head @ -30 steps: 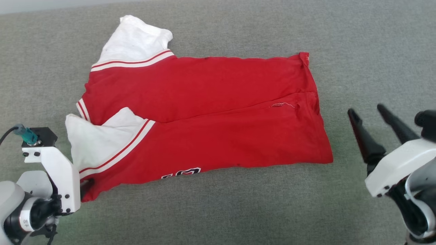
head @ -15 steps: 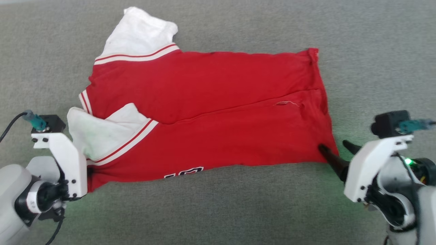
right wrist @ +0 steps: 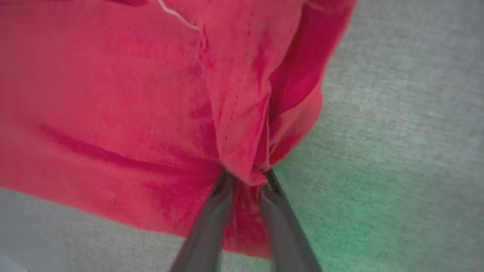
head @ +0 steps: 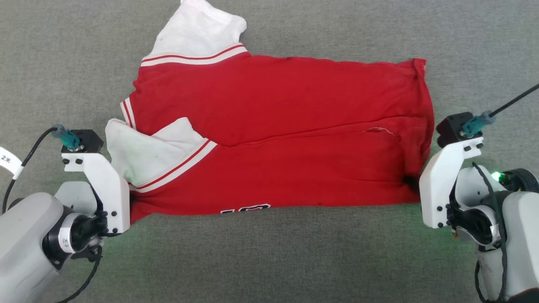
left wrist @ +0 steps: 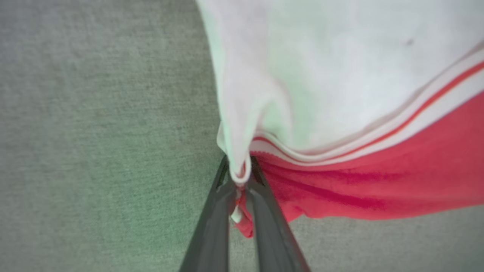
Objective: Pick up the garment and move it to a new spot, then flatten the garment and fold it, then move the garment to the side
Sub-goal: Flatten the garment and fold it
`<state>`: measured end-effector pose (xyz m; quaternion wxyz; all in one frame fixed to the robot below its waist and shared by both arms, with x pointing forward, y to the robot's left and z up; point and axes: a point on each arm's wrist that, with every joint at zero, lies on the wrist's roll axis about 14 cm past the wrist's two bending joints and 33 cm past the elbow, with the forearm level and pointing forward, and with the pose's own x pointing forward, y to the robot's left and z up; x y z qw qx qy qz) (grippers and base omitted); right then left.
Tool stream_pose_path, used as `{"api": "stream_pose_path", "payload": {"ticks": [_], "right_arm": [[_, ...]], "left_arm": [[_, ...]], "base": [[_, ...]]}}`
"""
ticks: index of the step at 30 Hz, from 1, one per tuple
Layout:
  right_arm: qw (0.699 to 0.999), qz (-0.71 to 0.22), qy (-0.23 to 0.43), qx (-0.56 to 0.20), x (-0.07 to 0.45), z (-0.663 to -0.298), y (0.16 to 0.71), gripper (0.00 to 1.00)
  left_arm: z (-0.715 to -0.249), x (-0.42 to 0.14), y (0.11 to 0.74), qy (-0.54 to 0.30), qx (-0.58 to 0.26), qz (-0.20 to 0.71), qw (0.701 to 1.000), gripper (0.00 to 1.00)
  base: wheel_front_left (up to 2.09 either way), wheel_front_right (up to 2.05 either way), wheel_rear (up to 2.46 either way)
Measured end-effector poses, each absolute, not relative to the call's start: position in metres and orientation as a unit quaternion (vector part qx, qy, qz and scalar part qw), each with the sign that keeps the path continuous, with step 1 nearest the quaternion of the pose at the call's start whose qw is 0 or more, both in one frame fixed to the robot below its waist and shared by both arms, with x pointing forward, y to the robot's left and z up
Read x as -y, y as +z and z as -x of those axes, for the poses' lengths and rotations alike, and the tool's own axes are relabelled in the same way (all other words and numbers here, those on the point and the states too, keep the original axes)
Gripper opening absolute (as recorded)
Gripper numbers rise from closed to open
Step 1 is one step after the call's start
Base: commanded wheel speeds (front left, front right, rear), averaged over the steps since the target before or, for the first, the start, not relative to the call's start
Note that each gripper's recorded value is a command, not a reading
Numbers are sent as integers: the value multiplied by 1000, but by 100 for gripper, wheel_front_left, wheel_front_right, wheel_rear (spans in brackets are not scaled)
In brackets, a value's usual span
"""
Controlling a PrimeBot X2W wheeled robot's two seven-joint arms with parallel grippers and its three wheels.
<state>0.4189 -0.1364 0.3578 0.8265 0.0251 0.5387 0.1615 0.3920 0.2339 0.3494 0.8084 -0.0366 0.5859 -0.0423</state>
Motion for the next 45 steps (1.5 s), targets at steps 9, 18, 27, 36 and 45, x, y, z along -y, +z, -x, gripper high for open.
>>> {"api": "stream_pose_path", "payload": {"ticks": [9, 18, 27, 36, 45], "right_arm": [[833, -13, 168, -527, 147, -422, 379, 0], [828, -9, 161, -537, 164, -398, 395, 0], [812, -36, 146, -565, 167, -375, 376, 0], [838, -41, 143, -525, 166, -382, 382, 100], [937, -76, 78, -330, 194, -410, 462, 100]], "left_arm": [[-391, -235, 369, -44, -578, 29, 814, 0], [-370, -236, 390, -38, -590, 15, 806, 0], [-351, -230, 367, -33, -620, 30, 783, 29], [-360, -243, 372, -21, -616, 25, 787, 100], [-431, -258, 440, -39, -519, -48, 852, 100]], "base": [[0, 0, 0], [0, 0, 0], [0, 0, 0], [0, 0, 0], [0, 0, 0]]}}
